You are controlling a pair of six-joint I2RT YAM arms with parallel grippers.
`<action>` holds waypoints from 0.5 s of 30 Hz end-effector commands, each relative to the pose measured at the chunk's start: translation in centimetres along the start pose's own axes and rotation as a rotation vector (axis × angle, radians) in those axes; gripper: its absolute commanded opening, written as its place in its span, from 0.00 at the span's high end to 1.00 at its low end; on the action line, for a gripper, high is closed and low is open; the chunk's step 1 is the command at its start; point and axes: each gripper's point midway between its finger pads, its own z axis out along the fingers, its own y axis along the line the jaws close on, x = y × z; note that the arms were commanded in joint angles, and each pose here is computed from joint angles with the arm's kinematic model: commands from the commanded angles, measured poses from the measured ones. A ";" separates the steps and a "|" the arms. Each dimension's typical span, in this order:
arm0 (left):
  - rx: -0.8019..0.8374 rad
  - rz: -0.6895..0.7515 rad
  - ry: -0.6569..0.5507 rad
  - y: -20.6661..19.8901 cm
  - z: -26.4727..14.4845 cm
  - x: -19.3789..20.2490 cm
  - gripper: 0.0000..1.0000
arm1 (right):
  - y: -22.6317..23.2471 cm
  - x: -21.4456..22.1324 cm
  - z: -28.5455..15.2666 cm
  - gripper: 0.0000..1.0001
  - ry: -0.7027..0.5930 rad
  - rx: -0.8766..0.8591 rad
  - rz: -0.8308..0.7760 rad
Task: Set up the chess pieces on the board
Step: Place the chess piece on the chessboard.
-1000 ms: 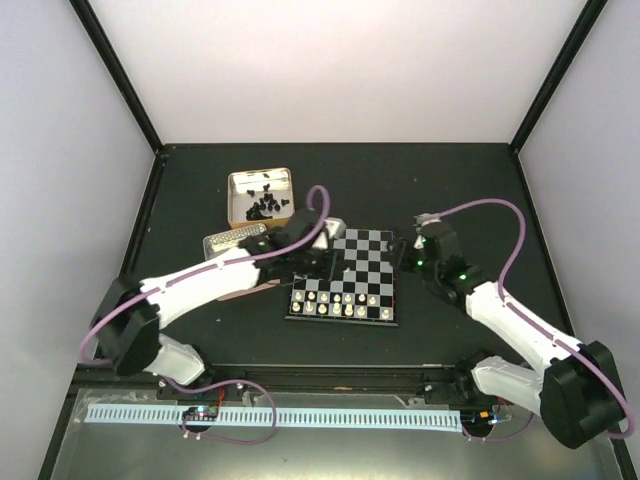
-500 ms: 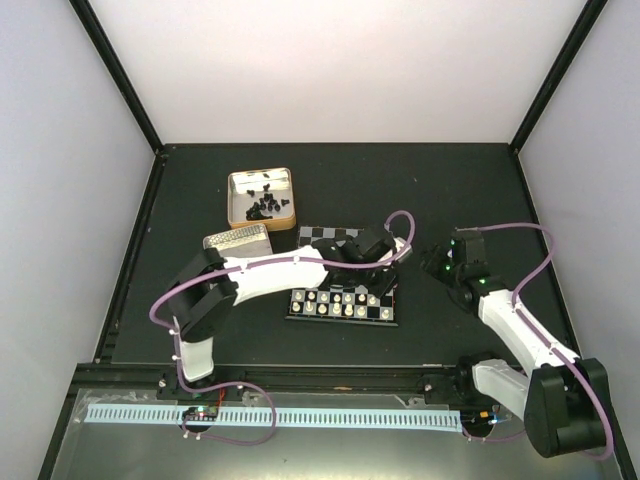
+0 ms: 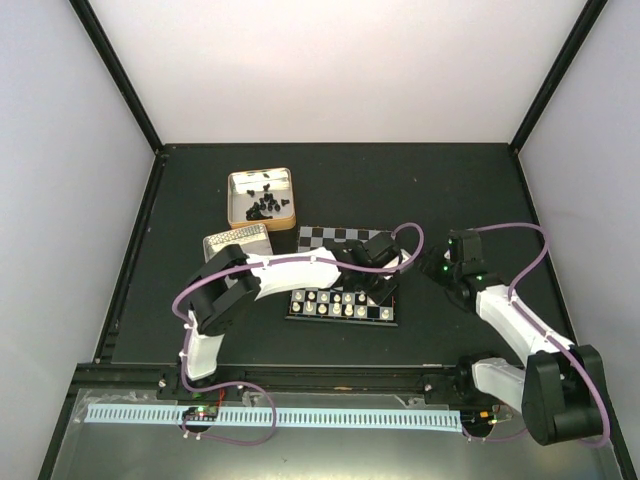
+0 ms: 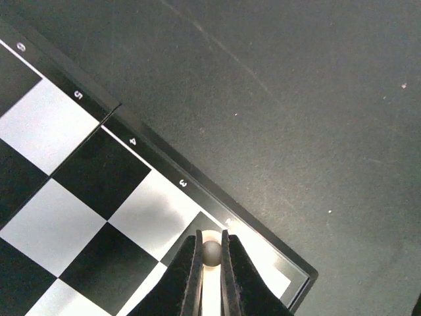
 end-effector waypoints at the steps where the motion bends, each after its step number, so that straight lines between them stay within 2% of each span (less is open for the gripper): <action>1: -0.001 0.026 0.023 -0.4 0.5 -0.1 0.98 | 0.3 -0.5 0.1 0.41 -0.013 -0.020 0.006; 8: -0.007 0.029 0.056 -0.4 0.9 0.9 0.97 | 0.3 -0.3 0.3 0.41 -0.005 -0.020 0.005; 15: -0.001 0.024 0.070 -0.4 1.4 1.6 0.92 | 0.3 -0.2 0.5 0.41 0.004 -0.024 0.002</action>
